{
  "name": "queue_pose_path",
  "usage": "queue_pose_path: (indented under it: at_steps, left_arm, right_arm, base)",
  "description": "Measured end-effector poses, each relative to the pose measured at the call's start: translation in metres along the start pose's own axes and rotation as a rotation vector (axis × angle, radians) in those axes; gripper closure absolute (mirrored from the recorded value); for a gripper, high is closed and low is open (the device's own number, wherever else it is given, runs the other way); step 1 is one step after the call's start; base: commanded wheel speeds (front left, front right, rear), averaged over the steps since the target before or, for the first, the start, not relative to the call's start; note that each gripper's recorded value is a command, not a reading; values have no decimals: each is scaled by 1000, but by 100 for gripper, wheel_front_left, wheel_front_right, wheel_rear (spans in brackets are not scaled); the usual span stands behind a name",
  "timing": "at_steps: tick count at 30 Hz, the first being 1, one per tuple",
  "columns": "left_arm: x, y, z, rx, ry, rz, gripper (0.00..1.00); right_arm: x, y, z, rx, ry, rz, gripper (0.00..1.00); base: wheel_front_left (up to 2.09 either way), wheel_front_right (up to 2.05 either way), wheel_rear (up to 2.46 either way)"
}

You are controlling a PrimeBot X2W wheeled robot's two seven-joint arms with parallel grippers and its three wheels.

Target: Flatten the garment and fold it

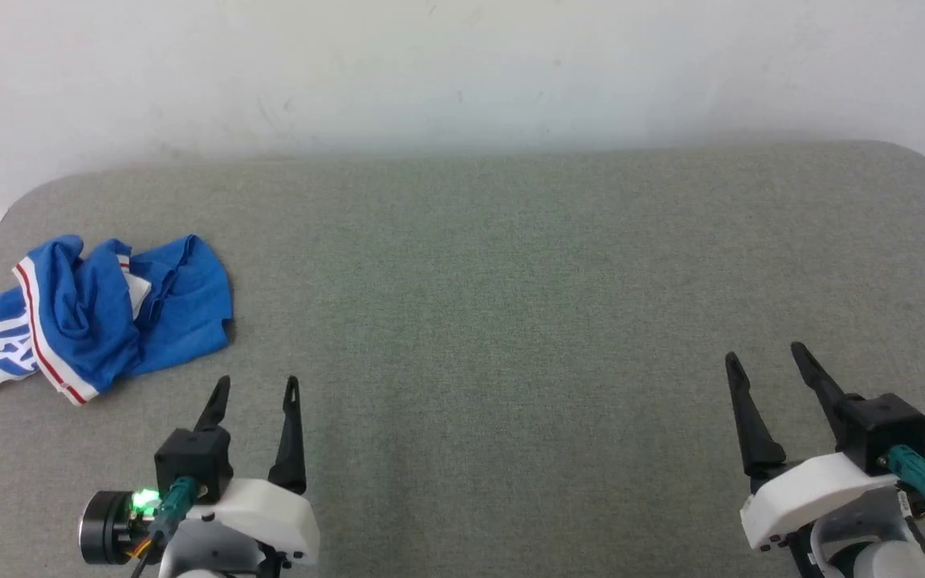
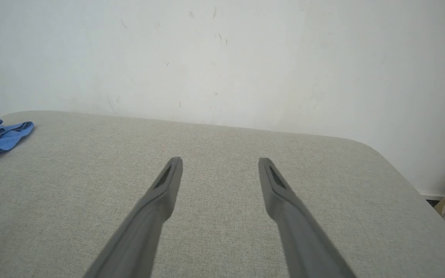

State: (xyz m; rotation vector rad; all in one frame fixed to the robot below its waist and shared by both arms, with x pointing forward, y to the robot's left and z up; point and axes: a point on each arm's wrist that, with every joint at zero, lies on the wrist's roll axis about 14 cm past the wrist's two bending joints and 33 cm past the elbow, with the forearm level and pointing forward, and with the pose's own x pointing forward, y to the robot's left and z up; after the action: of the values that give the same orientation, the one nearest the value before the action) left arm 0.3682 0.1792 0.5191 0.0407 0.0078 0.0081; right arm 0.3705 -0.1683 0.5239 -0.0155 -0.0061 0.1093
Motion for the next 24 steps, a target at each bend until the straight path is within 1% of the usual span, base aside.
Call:
queue_pose_path:
  at_steps: [10, 24]
  left_arm:
    - [-3, 6, 2, -10, -18, 18, 0]
    - [-16, 29, 4, -24, -42, 89, 0]
  right_arm:
    - [2, 6, 2, 11, -19, 18, 0]
    - [11, 32, 1, 32, -31, 96, 0]
  base:
    - [0, 0, 0]
    - [0, 0, 0]
